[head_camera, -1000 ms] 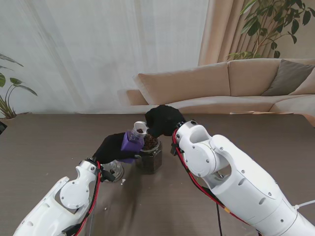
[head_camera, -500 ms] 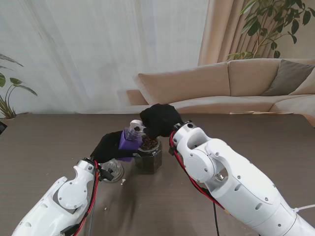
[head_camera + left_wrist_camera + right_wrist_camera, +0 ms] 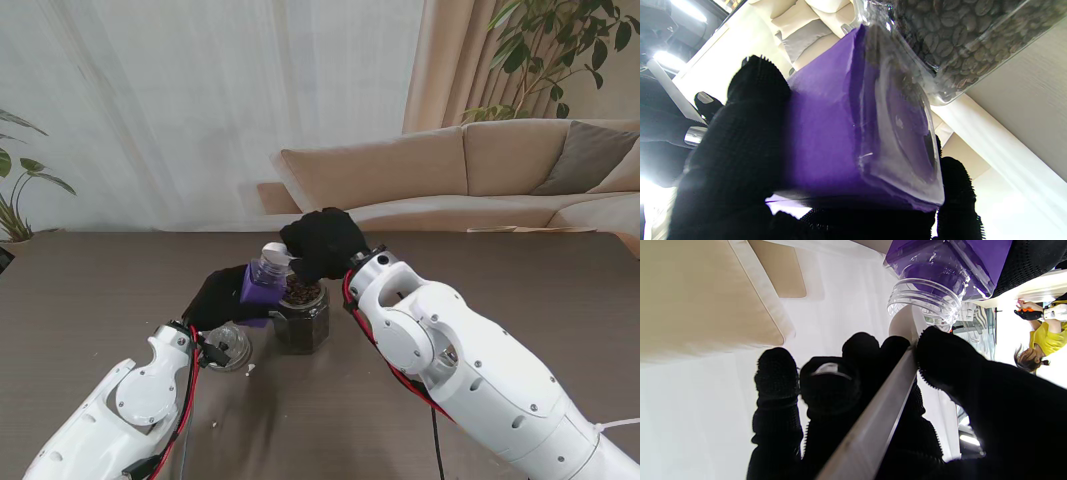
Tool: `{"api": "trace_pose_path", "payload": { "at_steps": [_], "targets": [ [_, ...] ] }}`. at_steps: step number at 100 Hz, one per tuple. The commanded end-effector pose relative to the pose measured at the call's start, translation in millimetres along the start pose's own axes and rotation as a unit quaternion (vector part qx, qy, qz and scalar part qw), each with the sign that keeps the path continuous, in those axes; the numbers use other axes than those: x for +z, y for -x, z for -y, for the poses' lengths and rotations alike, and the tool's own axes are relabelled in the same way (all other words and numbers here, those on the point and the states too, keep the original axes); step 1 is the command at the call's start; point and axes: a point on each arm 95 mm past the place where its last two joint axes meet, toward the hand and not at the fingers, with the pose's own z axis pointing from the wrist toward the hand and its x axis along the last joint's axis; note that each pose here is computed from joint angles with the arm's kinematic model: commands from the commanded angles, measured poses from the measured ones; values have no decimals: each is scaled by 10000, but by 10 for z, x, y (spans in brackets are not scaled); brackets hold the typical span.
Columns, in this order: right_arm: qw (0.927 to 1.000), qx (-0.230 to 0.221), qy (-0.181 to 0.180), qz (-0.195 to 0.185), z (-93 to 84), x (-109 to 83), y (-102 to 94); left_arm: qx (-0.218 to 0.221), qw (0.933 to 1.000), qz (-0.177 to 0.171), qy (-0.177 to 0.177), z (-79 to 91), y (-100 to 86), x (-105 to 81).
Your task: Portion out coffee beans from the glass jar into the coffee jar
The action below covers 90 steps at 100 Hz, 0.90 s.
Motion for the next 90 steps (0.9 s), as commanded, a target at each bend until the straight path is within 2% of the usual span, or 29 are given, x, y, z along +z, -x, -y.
{"api": "trace_pose_path", "payload": {
  "at_steps": [1, 24, 52, 68, 90],
  "targets": [
    [10000, 30, -55, -5, 38, 13, -31, -19, 9999, -77, 76, -24, -51, 25],
    [9990, 295, 24, 323, -7, 13, 93, 10, 10000, 6, 67, -19, -12, -20],
    [9937, 739, 52, 837, -61, -62, 319, 50, 9999, 81, 55, -21, 13, -76],
    [9898, 901, -34, 1103, -73, -231, 489, 68, 10000, 47, 0, -10, -1, -112],
    [9844, 1141, -158, 1330, -16, -555, 699, 69, 9999, -28, -133, -2, -33, -152]
  ]
}}
